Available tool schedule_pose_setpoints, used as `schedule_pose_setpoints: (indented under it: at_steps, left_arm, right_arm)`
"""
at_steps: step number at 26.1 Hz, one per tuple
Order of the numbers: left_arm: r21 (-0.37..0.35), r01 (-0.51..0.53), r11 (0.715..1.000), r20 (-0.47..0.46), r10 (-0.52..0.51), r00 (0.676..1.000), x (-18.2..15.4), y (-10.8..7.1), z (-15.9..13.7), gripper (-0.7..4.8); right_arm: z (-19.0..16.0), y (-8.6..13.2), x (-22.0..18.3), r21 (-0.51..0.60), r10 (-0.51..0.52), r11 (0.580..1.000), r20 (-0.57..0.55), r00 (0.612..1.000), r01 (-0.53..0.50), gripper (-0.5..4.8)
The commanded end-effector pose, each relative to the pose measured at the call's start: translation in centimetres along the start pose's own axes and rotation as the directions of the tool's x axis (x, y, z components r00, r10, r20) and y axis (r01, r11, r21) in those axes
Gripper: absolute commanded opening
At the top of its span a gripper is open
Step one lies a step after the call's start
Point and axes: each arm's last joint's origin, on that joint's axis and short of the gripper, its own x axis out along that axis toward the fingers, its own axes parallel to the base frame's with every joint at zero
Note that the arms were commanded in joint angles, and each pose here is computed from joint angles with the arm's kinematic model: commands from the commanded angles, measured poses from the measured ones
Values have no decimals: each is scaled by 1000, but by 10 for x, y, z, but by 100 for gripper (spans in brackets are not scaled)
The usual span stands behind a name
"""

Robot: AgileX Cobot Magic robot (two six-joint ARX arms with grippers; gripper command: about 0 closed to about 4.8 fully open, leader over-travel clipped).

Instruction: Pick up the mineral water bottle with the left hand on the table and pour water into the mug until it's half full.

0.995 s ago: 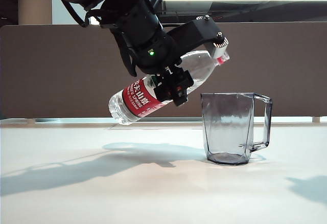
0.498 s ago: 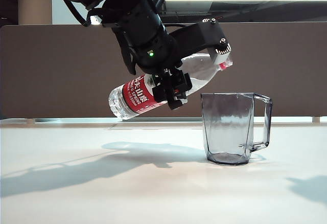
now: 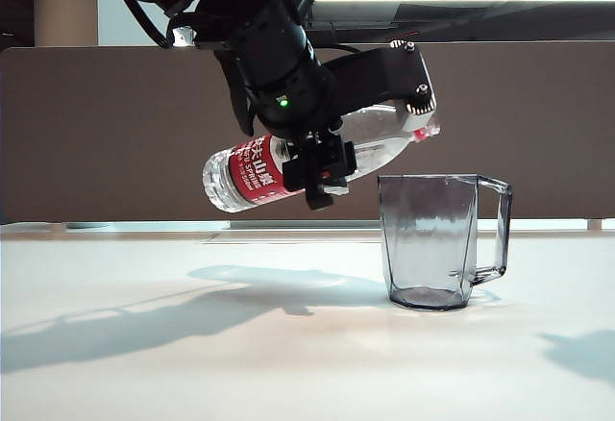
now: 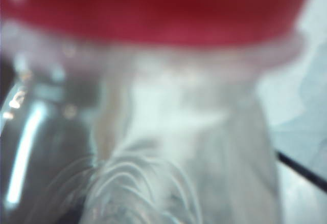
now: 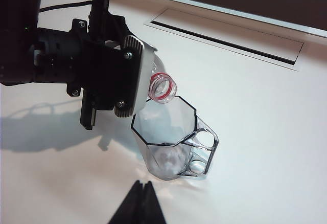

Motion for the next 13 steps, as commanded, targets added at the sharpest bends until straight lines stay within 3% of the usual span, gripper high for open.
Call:
schedule_pose_setpoints:
  at_steps: [1, 13]
  left_arm:
    - [25, -61, 998, 13, 60, 998, -3, 9, 4, 213]
    - [86, -62, 994, 13, 61, 998, -1, 8, 4, 213]
  right_arm:
    - [4, 0, -2, -4, 2, 1000, 27, 1000, -2, -2]
    - [4, 0, -2, -4, 2, 1000, 27, 1000, -1, -2]
